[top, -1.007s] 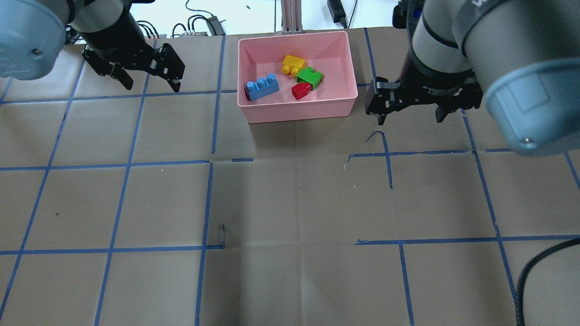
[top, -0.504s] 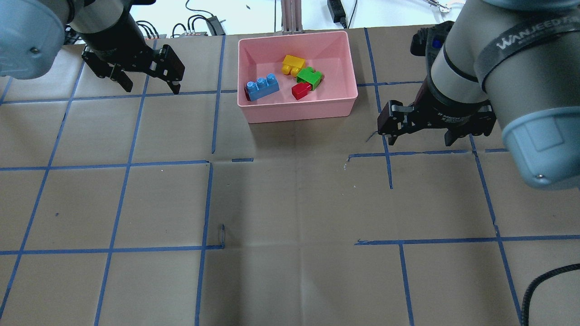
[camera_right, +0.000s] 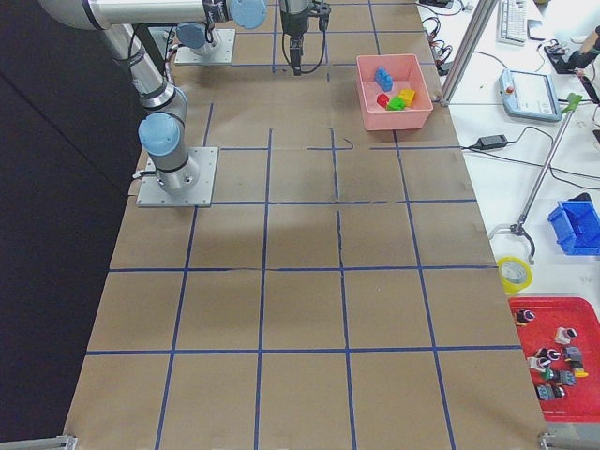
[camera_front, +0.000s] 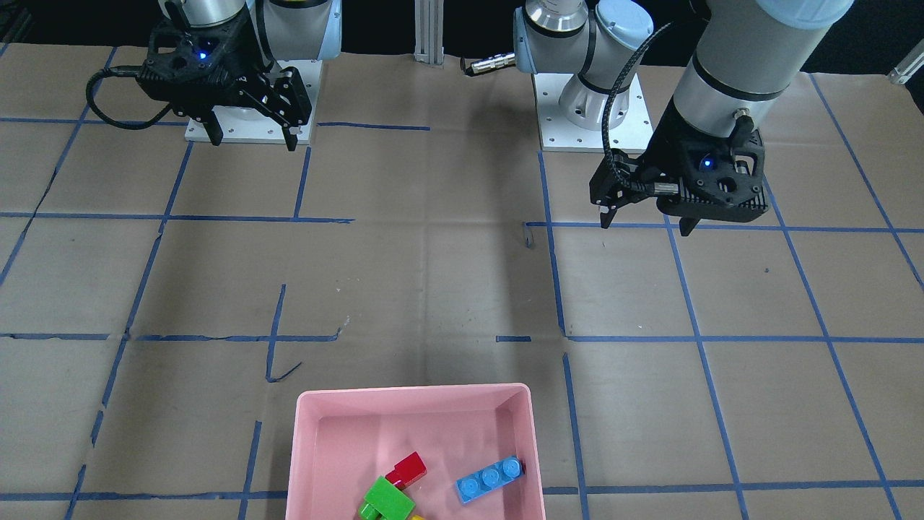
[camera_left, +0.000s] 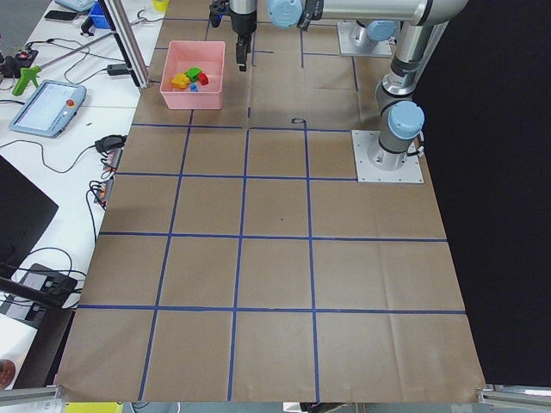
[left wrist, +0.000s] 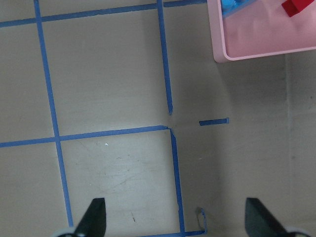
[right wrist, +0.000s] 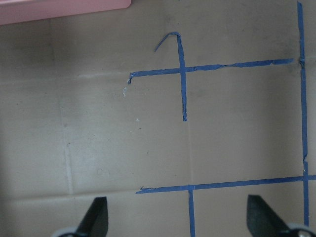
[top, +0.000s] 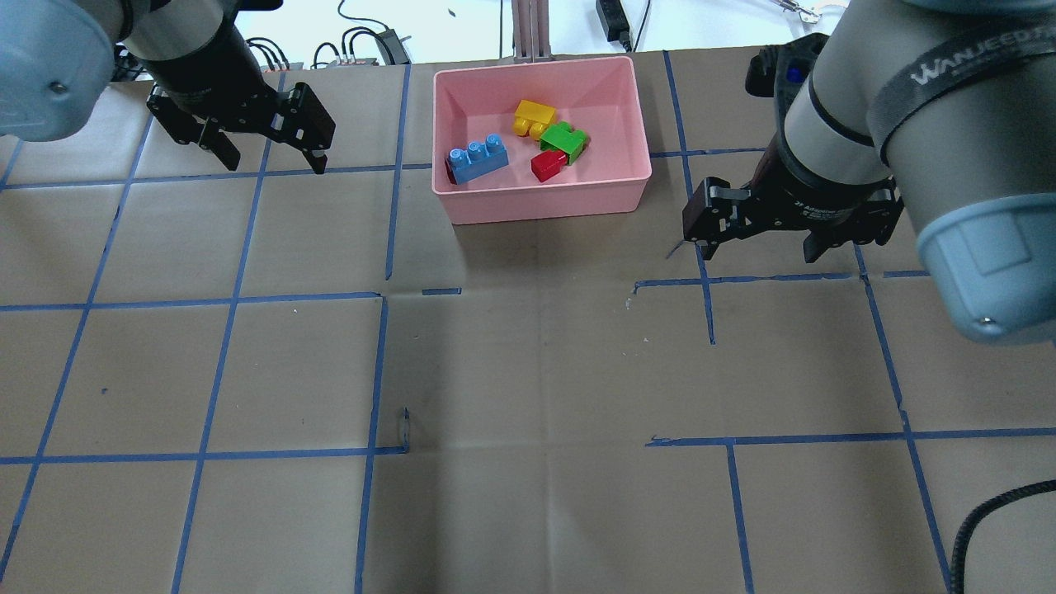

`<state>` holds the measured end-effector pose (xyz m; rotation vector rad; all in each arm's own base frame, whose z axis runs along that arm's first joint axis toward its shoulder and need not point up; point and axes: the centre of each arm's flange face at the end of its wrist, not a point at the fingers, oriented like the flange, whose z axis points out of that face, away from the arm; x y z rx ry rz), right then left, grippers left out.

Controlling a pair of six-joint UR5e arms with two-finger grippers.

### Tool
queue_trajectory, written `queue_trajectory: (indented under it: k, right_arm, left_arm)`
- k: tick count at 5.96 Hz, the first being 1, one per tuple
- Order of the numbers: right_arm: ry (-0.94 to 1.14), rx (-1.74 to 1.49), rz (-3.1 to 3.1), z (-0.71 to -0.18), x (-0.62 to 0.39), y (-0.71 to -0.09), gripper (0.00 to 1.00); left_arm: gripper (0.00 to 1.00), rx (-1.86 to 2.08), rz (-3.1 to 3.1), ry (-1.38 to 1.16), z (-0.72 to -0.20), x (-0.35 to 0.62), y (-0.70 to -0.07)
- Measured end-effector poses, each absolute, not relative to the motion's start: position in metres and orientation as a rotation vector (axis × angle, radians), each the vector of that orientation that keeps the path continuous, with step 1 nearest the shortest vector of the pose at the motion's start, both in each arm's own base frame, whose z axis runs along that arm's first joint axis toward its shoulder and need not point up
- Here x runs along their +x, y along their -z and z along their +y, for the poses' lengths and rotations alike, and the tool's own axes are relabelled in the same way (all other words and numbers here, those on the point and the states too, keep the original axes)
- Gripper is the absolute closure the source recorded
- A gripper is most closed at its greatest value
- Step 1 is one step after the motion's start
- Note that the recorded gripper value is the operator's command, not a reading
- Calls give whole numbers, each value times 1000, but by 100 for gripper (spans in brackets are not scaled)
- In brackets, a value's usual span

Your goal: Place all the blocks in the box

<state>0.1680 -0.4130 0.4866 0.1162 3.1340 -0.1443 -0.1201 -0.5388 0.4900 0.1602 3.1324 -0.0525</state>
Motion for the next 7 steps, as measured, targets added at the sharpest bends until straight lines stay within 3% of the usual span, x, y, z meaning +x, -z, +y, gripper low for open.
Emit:
queue_trajectory:
  k: [7]
  right_arm:
    - [168,101,3135,-418,167,-493,0]
  left_arm:
    - [0,162,3134,49,-539,-120,-488]
